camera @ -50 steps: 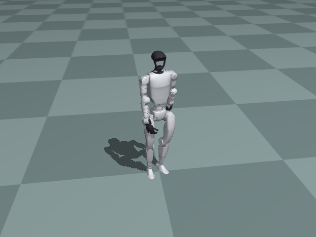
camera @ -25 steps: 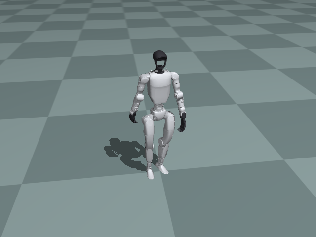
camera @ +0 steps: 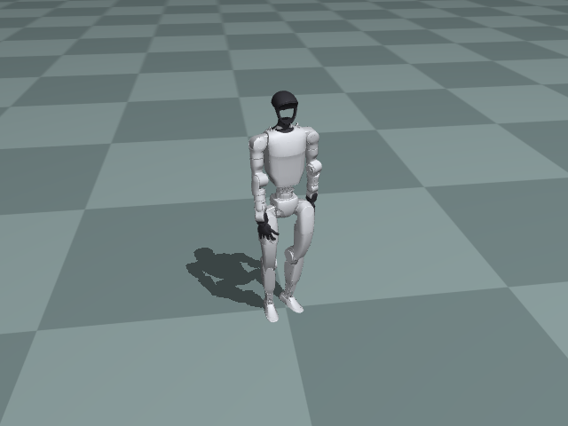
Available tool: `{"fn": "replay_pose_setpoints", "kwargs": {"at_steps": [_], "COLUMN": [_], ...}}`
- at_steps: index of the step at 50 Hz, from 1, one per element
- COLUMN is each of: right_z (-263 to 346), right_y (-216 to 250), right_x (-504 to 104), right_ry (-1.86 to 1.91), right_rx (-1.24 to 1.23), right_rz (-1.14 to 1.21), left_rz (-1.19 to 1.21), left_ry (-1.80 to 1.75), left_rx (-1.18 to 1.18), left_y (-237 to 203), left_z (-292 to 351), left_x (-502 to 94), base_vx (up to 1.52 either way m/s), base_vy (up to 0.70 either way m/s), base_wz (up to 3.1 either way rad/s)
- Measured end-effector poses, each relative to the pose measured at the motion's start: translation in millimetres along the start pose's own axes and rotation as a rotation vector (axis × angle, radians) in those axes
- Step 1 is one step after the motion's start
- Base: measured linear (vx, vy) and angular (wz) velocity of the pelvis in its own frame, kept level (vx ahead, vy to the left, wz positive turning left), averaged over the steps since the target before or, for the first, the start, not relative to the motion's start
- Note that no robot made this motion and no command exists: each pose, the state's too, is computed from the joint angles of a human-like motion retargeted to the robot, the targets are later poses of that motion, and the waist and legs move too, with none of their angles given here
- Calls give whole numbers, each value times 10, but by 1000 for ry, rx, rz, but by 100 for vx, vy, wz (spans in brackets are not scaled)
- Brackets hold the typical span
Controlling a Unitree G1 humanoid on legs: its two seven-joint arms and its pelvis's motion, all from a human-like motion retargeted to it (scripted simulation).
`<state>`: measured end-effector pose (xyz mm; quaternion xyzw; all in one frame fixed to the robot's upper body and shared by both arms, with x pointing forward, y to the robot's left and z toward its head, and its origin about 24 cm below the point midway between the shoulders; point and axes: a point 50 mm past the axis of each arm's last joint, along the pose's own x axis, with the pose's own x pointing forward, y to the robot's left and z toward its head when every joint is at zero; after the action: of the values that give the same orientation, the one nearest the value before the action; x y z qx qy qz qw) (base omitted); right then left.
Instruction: In place motions
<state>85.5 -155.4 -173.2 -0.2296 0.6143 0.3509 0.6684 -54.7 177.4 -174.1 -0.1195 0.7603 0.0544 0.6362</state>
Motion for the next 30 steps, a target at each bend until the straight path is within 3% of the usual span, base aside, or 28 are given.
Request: {"fn": "replay_pose_setpoints", "kwargs": {"at_steps": [7,13,30], "right_z": [159,-98,-1464], "right_y": [-84,2,651], "right_x": [-24,-3,-194], "right_ry": [-80,6,408], "right_rx": [-1,22,355], "right_rz": [-33,-15,55], "left_rz": [9,12,20], "left_ry": [129,128,-263], "left_rx": [-58,-87,142], "left_y": [77,71,-83], "left_z": [-504,-488,1083], "left_x": [-18,-16,-190], "base_vx": [0,0,0], "base_vy": [0,0,-1], "base_wz": [0,0,-9]}}
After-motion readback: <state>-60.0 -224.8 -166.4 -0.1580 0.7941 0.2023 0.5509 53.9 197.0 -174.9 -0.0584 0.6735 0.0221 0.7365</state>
